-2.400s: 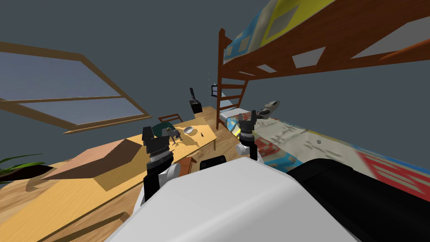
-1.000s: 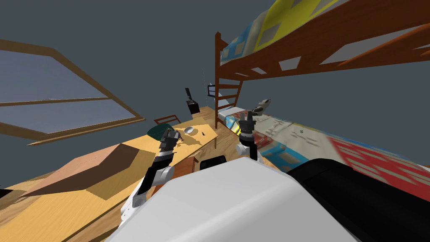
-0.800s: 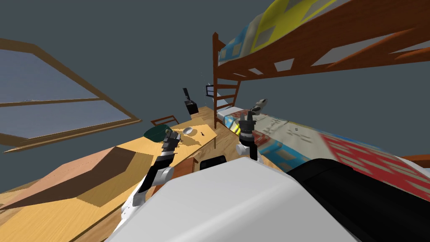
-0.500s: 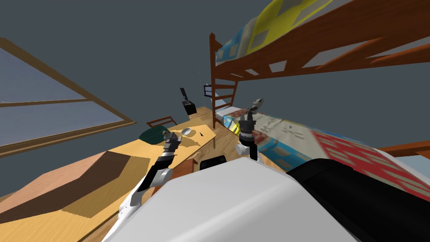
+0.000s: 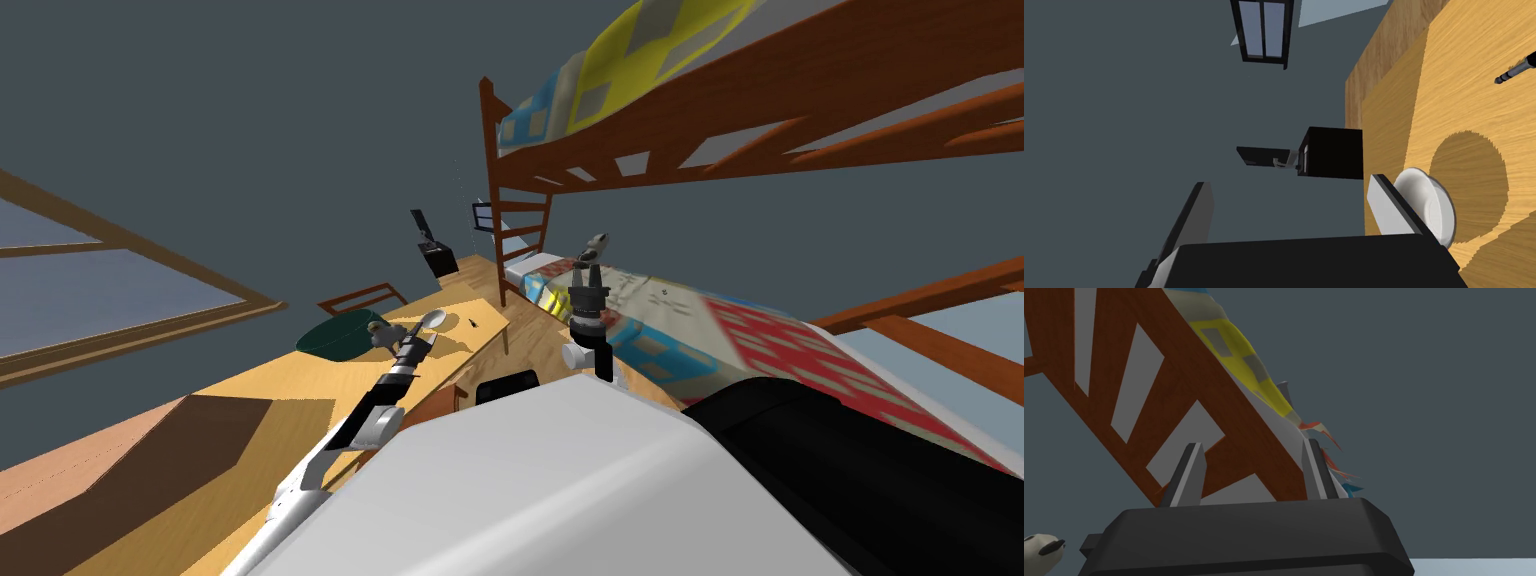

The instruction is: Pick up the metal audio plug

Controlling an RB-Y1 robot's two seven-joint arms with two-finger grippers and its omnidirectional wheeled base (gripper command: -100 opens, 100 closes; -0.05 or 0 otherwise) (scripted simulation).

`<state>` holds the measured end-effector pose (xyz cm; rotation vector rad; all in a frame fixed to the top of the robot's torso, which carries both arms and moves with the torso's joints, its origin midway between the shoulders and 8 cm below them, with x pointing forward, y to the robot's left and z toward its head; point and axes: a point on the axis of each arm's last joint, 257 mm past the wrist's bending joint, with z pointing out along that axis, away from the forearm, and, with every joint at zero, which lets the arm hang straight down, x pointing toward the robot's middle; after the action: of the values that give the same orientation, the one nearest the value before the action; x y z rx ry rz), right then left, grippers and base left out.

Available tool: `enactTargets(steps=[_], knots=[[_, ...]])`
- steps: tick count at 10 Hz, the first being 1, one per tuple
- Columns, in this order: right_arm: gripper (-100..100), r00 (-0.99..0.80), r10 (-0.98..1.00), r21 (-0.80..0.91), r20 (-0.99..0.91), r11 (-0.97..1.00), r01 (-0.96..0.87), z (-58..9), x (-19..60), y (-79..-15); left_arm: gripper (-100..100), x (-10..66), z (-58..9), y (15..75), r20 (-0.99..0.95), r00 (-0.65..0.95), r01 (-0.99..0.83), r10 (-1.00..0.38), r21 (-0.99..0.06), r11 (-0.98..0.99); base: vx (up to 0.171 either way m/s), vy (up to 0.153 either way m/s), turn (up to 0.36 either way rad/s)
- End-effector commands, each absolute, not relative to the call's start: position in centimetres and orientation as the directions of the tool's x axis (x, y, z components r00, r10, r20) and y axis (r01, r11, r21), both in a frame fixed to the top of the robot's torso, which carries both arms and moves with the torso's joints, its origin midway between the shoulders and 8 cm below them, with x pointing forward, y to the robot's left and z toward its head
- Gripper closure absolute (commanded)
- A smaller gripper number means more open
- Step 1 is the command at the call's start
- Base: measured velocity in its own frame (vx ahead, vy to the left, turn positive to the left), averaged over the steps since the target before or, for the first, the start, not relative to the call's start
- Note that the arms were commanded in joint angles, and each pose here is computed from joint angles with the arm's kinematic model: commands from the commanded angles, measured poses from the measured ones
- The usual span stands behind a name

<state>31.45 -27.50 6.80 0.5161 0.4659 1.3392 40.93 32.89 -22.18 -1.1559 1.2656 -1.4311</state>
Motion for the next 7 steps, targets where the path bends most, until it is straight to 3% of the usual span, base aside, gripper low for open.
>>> enactTargets(steps=[1,7], knots=[[0,0.172,0.985,0.598,-0.023,0.151,-0.787,6.8,31.5,-27.5,-100,41.0,-23.5,33.3,0.092,-0.186,-0.007,-0.978,-0.996,-0.093,0.008,0.003,-0.108],[0,0.172,0.985,0.599,-0.023,0.151,-0.787,6.8,31.4,-27.5,-100,39.5,-30.6,35.7,0.12,-0.179,-0.229,-0.977,-0.97,-0.077,0.013,-0.006,-0.161]])
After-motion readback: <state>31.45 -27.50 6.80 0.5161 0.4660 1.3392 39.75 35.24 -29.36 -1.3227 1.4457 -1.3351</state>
